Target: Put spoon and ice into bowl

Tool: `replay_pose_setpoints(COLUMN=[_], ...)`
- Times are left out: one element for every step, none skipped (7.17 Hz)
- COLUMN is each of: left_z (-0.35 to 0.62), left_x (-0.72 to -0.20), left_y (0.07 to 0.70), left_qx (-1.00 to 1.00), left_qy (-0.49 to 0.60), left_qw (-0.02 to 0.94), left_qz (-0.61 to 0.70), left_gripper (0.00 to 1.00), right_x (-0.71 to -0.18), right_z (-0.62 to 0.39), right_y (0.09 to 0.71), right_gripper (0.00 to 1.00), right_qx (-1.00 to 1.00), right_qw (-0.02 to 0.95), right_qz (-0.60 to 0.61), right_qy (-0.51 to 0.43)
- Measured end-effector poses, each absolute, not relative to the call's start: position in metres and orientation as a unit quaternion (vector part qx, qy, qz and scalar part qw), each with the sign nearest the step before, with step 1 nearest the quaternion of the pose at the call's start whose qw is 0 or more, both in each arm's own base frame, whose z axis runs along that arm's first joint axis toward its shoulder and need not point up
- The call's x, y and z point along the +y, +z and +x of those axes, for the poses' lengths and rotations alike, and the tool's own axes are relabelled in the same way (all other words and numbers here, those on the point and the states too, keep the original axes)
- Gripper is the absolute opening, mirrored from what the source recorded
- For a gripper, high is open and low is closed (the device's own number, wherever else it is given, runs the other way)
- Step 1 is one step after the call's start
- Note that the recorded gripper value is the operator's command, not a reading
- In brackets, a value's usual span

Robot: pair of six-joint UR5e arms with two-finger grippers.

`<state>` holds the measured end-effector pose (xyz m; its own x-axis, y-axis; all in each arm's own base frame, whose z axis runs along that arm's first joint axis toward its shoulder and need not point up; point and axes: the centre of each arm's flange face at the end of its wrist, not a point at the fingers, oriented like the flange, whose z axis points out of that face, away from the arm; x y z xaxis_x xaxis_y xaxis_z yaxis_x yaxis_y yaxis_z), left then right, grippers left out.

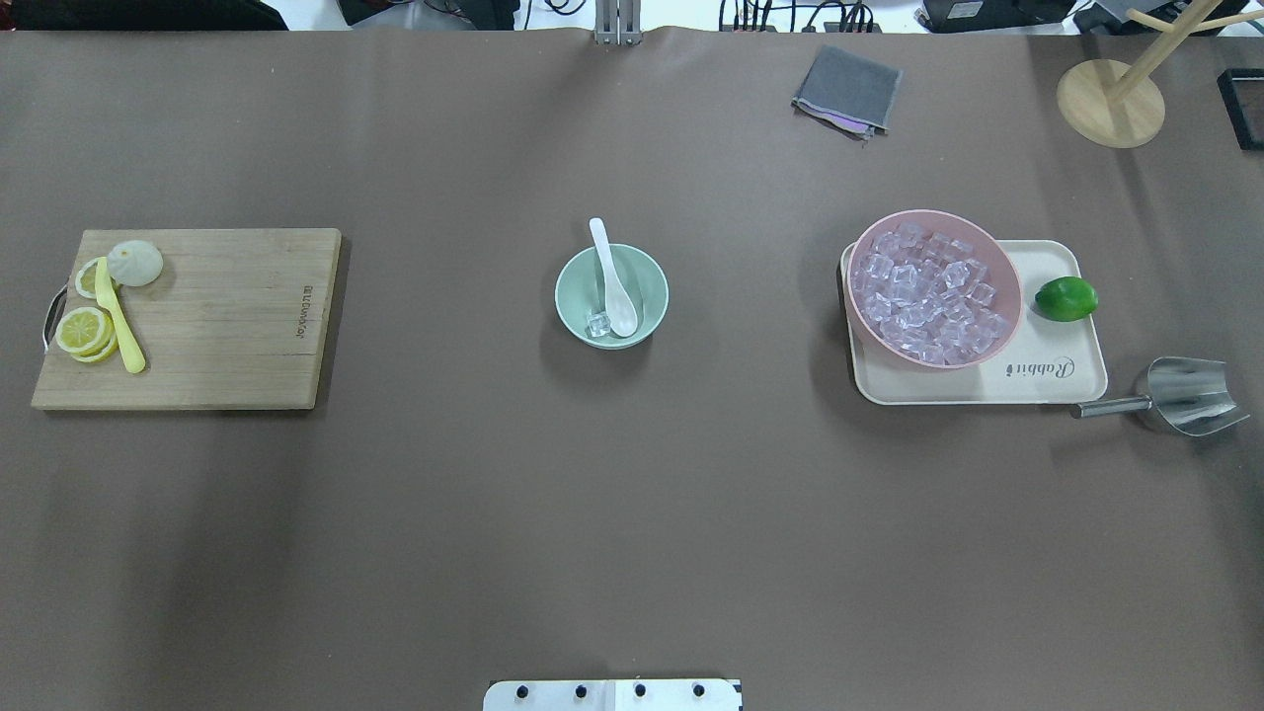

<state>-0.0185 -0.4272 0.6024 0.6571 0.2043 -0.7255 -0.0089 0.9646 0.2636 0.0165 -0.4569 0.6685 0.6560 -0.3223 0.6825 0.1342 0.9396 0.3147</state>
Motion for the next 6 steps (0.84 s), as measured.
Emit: replay_pose_setpoints(left_z=[-0.021, -0.023, -0.024, -0.024, -0.024, -0.024], left_x=[-0.427, -0.428, -0.429, -0.429, -0.429, -0.429], left_y=[0.601, 0.599, 0.596, 0.594, 0.592, 0.592], left_qx=[0.409, 0.409, 0.409, 0.41, 0.41, 0.411], left_qy=[0.057, 0.056, 0.056, 0.056, 0.056, 0.056], left_qw=[0.902, 0.902, 0.902, 0.901, 0.901, 0.901], left_qz=[0.122, 0.125, 0.128, 0.13, 0.131, 0.131], left_gripper=[0.98, 0.98, 0.98, 0.98, 0.98, 0.98], right_x=[-0.457, -0.457, -0.456, -0.456, -0.457, -0.46], right_z=[0.016, 0.017, 0.017, 0.017, 0.017, 0.016], right_y=[0.669, 0.669, 0.671, 0.674, 0.678, 0.68], right_gripper=[1.0, 1.0, 1.0, 1.0, 1.0, 1.0], right_qx=[-0.395, -0.395, -0.395, -0.394, -0.394, -0.393], right_qw=[0.902, 0.902, 0.903, 0.903, 0.904, 0.904], right_qz=[0.119, 0.118, 0.117, 0.115, 0.111, 0.111], right_qy=[-0.127, -0.126, -0.126, -0.125, -0.123, -0.123])
